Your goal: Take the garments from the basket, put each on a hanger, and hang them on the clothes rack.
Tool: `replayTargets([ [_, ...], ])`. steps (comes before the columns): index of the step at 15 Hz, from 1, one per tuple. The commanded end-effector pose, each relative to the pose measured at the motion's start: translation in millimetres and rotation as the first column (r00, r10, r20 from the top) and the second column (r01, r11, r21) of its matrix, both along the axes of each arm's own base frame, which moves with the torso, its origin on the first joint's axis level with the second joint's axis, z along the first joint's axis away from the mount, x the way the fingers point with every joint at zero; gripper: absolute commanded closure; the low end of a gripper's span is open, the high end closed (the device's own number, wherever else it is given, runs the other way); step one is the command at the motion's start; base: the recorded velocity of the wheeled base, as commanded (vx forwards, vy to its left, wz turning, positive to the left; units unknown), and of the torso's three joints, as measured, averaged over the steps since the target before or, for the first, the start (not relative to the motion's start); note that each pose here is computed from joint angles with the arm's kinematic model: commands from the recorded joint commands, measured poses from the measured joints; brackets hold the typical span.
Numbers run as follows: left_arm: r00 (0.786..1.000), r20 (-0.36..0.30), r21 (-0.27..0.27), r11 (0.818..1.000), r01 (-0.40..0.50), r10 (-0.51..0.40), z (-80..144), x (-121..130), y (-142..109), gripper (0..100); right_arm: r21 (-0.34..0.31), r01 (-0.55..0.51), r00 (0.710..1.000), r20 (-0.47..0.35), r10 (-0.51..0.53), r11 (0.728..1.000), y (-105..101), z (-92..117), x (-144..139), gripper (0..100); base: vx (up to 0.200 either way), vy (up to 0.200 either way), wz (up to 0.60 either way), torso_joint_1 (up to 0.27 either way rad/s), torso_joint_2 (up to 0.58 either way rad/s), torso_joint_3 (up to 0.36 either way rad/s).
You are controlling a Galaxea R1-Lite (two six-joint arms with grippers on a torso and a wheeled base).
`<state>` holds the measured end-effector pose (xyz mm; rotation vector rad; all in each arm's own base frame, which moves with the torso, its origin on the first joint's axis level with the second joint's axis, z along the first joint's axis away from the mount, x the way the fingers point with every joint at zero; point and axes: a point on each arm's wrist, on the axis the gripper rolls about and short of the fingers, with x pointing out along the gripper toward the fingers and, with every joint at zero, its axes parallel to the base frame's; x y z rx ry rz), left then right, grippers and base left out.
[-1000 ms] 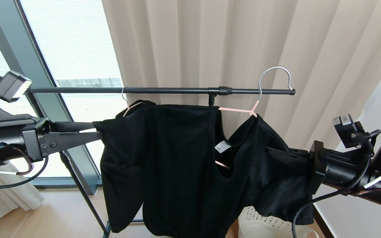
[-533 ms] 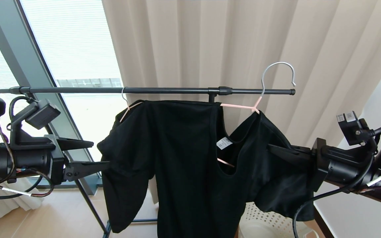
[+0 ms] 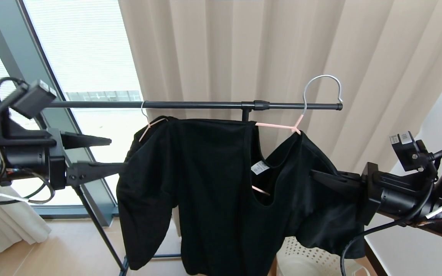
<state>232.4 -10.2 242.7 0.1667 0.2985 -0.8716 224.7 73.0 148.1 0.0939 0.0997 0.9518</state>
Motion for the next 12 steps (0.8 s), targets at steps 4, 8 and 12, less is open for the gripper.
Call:
replayTargets([
  [4,0.987,0.073,-0.050,0.988,0.149,-0.145,57.2,3.5,-33.9,0,-0.007,-0.059,0.998,-0.028,0.059,0.998,12.6,-6.4,-6.4,100,0.000,0.000,0.00,0.000,0.00,0.000],
  [8,0.958,0.033,-0.054,0.957,0.287,-0.285,52.4,17.0,-73.6,0,-0.020,-0.098,0.993,-0.065,0.096,0.995,22.8,-15.9,-7.4,100,0.000,0.000,0.00,0.000,0.00,0.000],
  [12,0.935,-0.060,-0.028,0.937,0.349,-0.351,54.4,28.0,-102.9,0,-0.038,-0.129,0.990,-0.058,0.127,0.991,29.9,-19.1,-10.2,100,0.000,0.000,0.00,0.000,0.00,0.000],
])
